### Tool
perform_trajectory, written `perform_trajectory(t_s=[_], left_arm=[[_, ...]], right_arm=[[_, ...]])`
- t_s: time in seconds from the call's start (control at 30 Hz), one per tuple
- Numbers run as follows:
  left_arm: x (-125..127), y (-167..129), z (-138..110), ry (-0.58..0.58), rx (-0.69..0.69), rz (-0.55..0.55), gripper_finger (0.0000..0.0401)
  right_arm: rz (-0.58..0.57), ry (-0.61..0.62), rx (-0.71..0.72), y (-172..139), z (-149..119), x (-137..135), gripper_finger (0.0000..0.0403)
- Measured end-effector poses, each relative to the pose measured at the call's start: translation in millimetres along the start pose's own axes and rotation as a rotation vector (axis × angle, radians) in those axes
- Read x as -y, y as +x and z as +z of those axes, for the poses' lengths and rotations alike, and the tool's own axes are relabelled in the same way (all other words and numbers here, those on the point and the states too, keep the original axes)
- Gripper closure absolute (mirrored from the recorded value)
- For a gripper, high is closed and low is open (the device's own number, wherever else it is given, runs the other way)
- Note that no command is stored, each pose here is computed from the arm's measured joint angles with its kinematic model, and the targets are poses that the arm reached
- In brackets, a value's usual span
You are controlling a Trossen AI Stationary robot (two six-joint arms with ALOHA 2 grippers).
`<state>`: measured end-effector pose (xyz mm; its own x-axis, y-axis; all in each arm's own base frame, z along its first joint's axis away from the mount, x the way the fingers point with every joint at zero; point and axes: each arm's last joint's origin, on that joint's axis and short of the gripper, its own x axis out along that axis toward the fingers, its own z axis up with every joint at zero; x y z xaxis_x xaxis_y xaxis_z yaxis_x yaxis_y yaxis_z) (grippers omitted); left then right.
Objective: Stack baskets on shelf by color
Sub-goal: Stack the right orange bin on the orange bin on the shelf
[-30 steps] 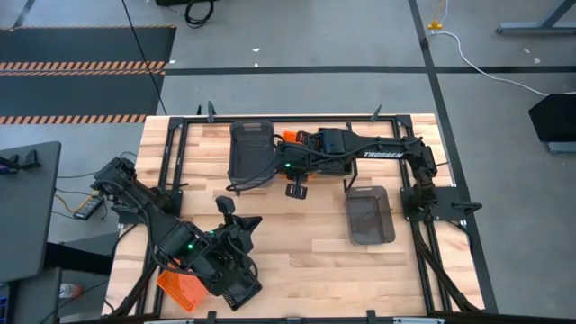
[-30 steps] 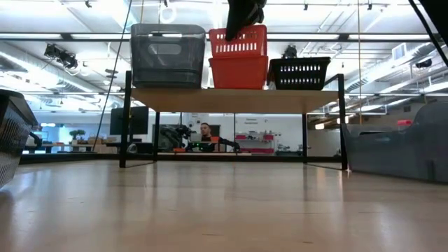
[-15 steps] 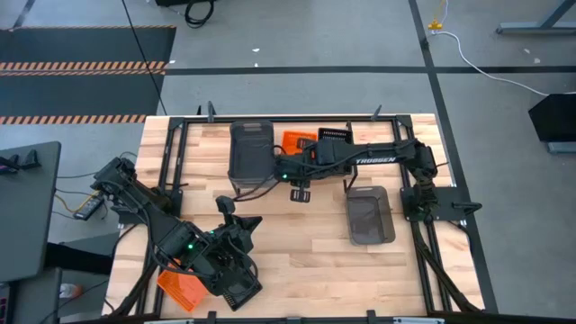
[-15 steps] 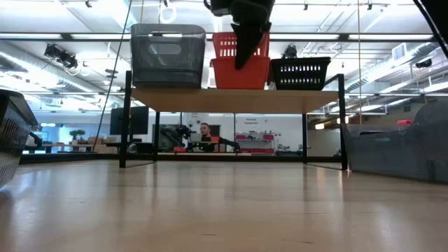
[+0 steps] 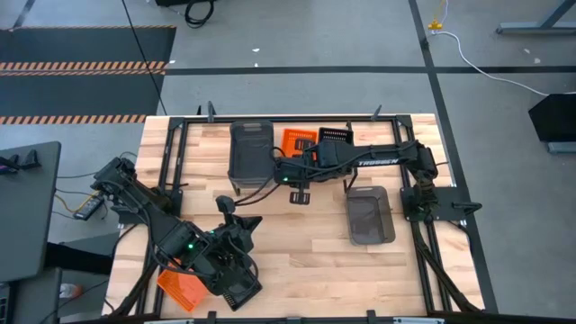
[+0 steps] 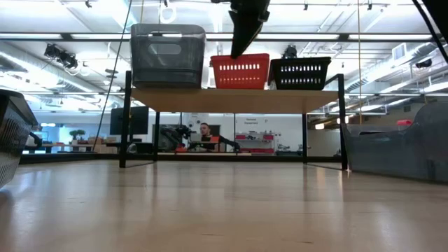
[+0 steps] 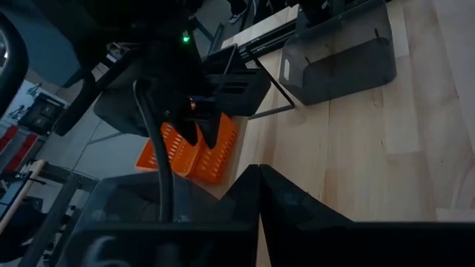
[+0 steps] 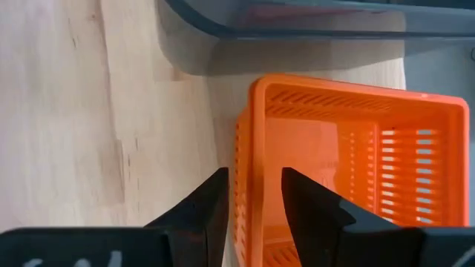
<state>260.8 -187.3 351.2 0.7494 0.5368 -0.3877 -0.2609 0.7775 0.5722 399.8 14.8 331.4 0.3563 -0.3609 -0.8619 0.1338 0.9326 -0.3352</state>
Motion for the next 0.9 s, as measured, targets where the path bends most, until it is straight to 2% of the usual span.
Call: perform_trajectory(t_s=[0.33,0.63,0.9], left_arm=[[0,0,0,-0.001,0.000,0.000,0.0382],[0,0,0,-0.001,0.000,0.000,0.0390],[0,0,0,-0.001,0.000,0.000,0.0382]], right_arm=[[0.000,-0.010,-0.003,0,-1,-2,0.0273],[0.002,-0.028,-0.025,9,-4,-5,0.0273],[0.002,-0.138,-0.078,23,-12,-11,0.0273]])
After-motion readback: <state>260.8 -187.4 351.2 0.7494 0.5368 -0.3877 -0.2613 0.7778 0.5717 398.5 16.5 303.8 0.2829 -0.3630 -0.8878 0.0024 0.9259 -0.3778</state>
